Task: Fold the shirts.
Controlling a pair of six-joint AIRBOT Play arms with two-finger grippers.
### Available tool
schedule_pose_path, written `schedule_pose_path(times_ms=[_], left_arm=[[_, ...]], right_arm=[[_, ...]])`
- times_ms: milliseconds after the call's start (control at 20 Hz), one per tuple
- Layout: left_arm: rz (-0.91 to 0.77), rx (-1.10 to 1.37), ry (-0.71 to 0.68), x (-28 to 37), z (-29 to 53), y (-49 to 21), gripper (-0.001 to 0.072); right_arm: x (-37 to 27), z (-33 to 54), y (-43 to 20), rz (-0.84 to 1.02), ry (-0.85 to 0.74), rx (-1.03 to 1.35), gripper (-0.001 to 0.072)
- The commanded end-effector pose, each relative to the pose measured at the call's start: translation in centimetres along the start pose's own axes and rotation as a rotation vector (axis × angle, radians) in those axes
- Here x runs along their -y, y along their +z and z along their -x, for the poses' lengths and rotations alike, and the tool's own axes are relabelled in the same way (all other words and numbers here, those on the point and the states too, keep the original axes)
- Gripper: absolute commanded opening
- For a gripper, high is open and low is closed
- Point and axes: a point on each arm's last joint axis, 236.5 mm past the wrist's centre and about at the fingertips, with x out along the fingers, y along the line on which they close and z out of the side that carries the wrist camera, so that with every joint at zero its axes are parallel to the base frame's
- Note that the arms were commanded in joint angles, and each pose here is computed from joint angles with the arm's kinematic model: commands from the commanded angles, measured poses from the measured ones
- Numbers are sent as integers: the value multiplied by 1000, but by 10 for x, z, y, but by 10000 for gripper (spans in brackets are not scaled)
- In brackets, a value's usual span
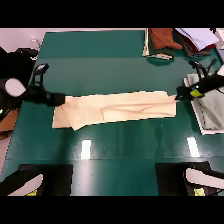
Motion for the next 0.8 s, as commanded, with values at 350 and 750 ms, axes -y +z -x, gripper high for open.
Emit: schedule_pose_path(times_ms=[350,750], left_arm=[[51,71,13,-3,-17,52,604],[93,-7,-80,20,-18,34,23]], right_arm=[[-3,-10,66,-50,251,25,513],[67,-56,-18,-280,329,-152,596]])
